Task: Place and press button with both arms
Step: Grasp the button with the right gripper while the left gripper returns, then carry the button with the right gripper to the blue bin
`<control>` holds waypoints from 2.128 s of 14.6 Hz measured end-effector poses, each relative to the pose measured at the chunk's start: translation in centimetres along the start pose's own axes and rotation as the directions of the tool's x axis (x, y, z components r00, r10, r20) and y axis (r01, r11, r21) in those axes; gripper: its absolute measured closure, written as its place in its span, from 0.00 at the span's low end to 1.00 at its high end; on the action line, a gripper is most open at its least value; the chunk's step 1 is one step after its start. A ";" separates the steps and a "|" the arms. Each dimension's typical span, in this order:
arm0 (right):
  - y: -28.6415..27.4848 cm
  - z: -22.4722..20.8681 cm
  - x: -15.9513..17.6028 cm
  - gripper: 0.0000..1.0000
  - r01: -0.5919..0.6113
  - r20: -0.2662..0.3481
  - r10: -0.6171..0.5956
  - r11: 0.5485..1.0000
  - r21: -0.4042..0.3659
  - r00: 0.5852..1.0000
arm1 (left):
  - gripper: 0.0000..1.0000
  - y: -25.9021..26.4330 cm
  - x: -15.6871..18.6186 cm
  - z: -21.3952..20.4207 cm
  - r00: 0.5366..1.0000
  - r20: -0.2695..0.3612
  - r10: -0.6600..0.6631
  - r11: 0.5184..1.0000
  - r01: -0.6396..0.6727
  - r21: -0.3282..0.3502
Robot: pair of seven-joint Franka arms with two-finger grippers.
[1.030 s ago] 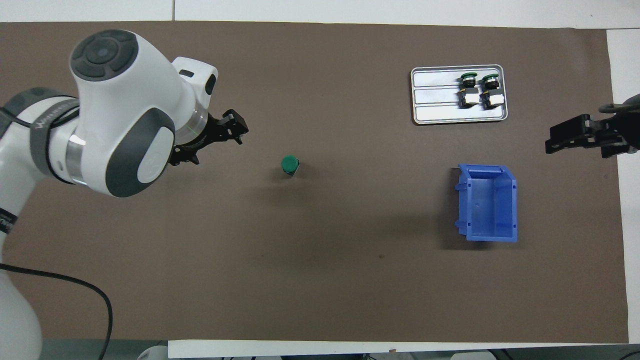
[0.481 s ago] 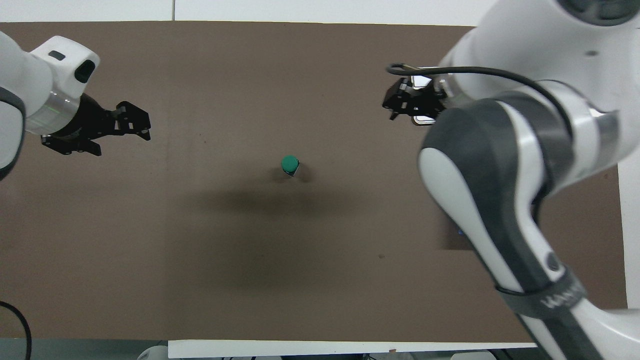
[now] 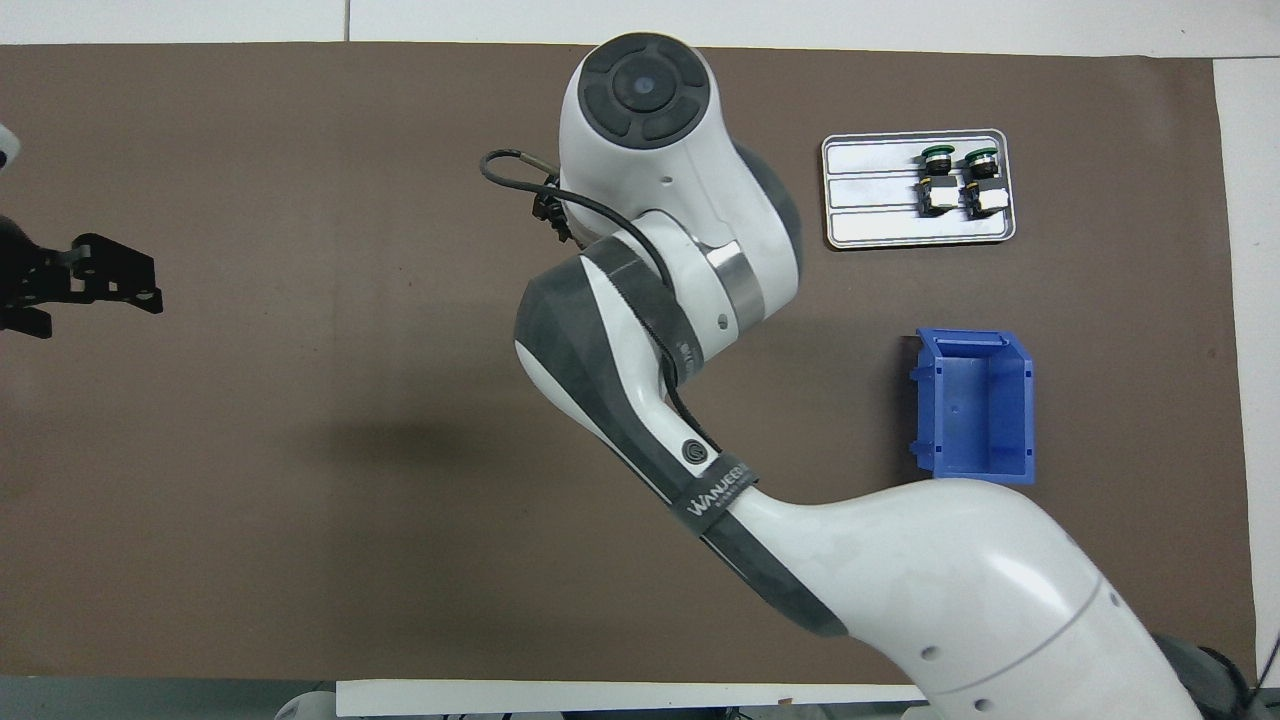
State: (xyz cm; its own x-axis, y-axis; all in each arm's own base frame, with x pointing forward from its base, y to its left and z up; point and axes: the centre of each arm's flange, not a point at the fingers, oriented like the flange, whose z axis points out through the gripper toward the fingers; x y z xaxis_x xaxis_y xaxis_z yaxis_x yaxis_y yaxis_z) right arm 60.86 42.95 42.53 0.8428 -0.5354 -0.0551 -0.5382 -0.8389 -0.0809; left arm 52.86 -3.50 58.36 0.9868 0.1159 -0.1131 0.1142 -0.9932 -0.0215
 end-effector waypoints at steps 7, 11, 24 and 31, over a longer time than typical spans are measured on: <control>-0.4 10.0 -3.2 0.01 0.025 -0.005 -0.025 0.999 -0.044 1.000 | 0.00 -1.8 -1.2 -2.0 0.996 0.019 0.088 0.996 -0.088 -0.003; 0.4 11.4 -3.6 0.01 0.029 -0.005 -0.029 0.998 -0.055 1.000 | 0.00 -4.4 -0.8 -2.1 0.997 0.017 0.072 0.997 -0.072 -0.003; 0.8 11.7 -5.5 0.38 0.052 0.018 -0.051 0.996 -0.076 0.999 | 0.00 -4.8 -0.6 -2.4 0.995 -0.009 0.095 0.995 -0.095 -0.002; 2.8 7.9 -2.3 0.65 0.162 0.044 -0.158 0.980 -0.114 0.986 | 0.00 -4.3 -0.6 -2.8 0.995 -0.016 0.103 0.995 -0.103 0.000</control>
State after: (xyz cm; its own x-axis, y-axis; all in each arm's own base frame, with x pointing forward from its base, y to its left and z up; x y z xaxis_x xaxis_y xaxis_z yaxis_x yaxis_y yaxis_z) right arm 57.35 42.61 34.61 0.9165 -0.3909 -0.0853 -0.3902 -0.9204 0.0250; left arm 52.07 0.71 61.26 0.9950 0.0126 -0.0988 0.0117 -0.9999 -0.0095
